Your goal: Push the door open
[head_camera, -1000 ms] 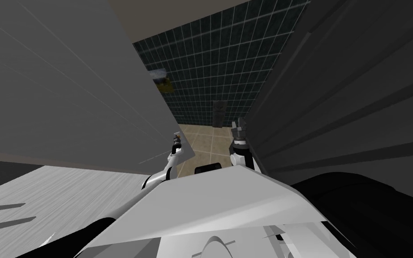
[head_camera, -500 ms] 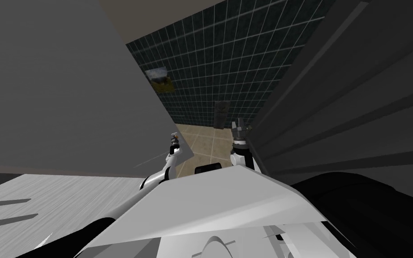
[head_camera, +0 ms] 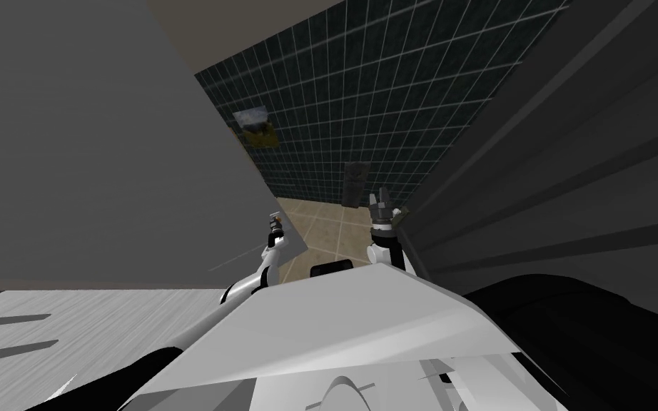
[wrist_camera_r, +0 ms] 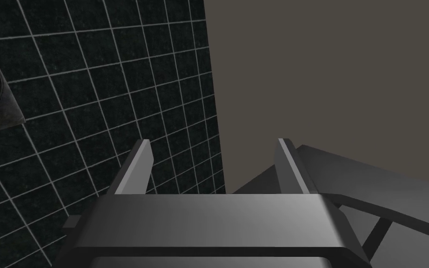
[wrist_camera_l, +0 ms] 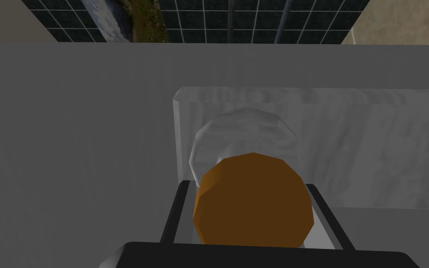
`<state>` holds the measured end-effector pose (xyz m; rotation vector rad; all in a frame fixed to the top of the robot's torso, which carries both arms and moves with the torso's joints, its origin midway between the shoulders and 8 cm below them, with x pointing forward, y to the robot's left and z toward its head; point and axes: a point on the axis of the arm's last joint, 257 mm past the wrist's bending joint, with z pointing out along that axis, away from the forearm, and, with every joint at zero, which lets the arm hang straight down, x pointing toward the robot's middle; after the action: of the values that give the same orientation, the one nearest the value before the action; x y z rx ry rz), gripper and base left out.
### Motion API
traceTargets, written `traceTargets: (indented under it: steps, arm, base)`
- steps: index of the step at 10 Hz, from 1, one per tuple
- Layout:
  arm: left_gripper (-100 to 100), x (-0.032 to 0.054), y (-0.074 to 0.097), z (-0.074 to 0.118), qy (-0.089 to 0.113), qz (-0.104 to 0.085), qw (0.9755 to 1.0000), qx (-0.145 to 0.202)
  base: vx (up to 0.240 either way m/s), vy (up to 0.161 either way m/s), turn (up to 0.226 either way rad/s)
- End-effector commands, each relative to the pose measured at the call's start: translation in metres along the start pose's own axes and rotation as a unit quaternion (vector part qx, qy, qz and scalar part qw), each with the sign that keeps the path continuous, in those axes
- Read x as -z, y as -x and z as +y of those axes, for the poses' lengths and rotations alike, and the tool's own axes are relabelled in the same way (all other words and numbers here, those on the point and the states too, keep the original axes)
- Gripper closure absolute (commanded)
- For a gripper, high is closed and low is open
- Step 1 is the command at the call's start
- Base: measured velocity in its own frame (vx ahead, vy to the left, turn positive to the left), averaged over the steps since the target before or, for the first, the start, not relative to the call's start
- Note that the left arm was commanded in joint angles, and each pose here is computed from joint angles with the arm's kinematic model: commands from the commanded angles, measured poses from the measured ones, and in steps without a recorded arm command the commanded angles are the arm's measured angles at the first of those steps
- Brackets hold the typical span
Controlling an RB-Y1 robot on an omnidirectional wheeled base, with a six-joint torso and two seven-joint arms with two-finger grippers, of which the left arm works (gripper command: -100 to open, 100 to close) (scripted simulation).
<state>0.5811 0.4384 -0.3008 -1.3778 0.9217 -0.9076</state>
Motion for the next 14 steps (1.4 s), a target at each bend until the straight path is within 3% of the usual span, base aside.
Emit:
traceTargets:
  steps: [1, 9, 11, 12, 14]
  arm:
    - [100, -0.0027, 0.01, -0.005, -0.006, -0.009, 0.9999, 0.001]
    - [100, -0.0009, 0.07, -0.004, -0.005, -0.063, 0.998, 0.002]
    - [100, 0.0001, 0.074, -0.002, -0.003, -0.066, 0.9978, 0.001]
    - [100, 0.0004, 0.088, -0.004, -0.005, -0.079, 0.9969, 0.001]
    - [100, 0.0015, 0.097, -0.004, -0.005, -0.087, 0.9962, 0.001]
  base:
    - [0.168, -0.012, 0.047]
    - [0.211, -0.05, 0.058]
    - [0.131, -0.034, 0.045]
    - [0.128, 0.009, 0.036]
    - [0.173, -0.018, 0.04]
